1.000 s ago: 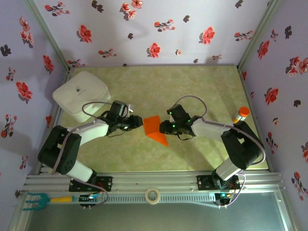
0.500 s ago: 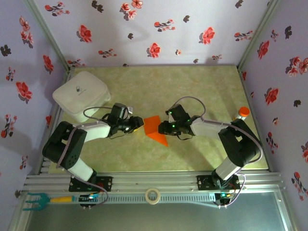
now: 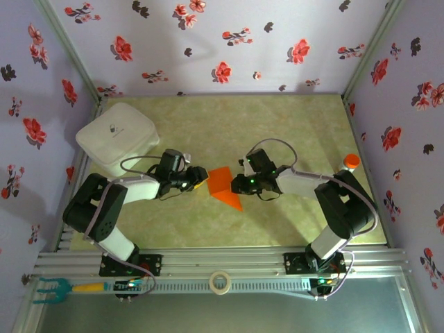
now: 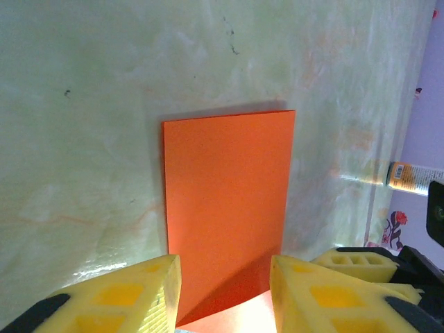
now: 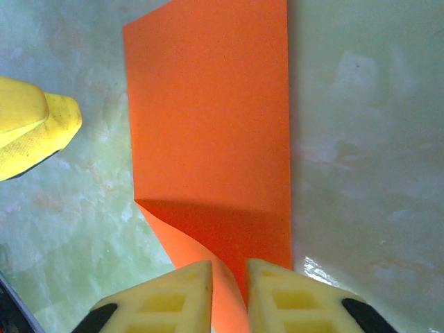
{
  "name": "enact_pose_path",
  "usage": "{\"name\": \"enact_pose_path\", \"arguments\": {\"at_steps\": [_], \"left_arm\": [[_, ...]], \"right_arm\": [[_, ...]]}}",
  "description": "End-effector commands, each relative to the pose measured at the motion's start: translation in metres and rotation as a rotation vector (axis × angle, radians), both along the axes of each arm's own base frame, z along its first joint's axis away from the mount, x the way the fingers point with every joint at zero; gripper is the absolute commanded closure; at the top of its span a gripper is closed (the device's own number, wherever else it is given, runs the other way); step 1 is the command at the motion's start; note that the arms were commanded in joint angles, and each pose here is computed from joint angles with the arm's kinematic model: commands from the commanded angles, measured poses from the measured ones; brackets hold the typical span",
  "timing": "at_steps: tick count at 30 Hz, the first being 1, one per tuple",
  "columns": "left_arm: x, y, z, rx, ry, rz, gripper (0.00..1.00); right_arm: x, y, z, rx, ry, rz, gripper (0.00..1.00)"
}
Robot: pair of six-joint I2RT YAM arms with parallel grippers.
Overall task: Fold a paper plane with a square sheet of paper (pick it up from the middle)
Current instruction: Fourth fold the wing at the center of the table.
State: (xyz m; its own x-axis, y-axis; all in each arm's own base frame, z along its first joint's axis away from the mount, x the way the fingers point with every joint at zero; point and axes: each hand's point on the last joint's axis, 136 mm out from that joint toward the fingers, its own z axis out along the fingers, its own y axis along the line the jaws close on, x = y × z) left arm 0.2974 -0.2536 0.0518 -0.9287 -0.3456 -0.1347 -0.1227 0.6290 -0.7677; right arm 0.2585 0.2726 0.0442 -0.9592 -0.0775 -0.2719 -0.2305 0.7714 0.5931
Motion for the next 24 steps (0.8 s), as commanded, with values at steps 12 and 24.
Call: {"name": "enact_pose_path", "arguments": {"at_steps": [12,24], "left_arm": [[0.000,-0.001,-0.003,-0.008,0.032,0.004,0.55],[0.002,-0.017,0.001,-0.027,0.032,-0.037,0.51]], "right_arm": [[-0.002,-0.005,0.007,0.097,0.001,0.000,0.89],[0.001,-0.011,0.014,0.169,-0.010,-0.031,0.89]]}}
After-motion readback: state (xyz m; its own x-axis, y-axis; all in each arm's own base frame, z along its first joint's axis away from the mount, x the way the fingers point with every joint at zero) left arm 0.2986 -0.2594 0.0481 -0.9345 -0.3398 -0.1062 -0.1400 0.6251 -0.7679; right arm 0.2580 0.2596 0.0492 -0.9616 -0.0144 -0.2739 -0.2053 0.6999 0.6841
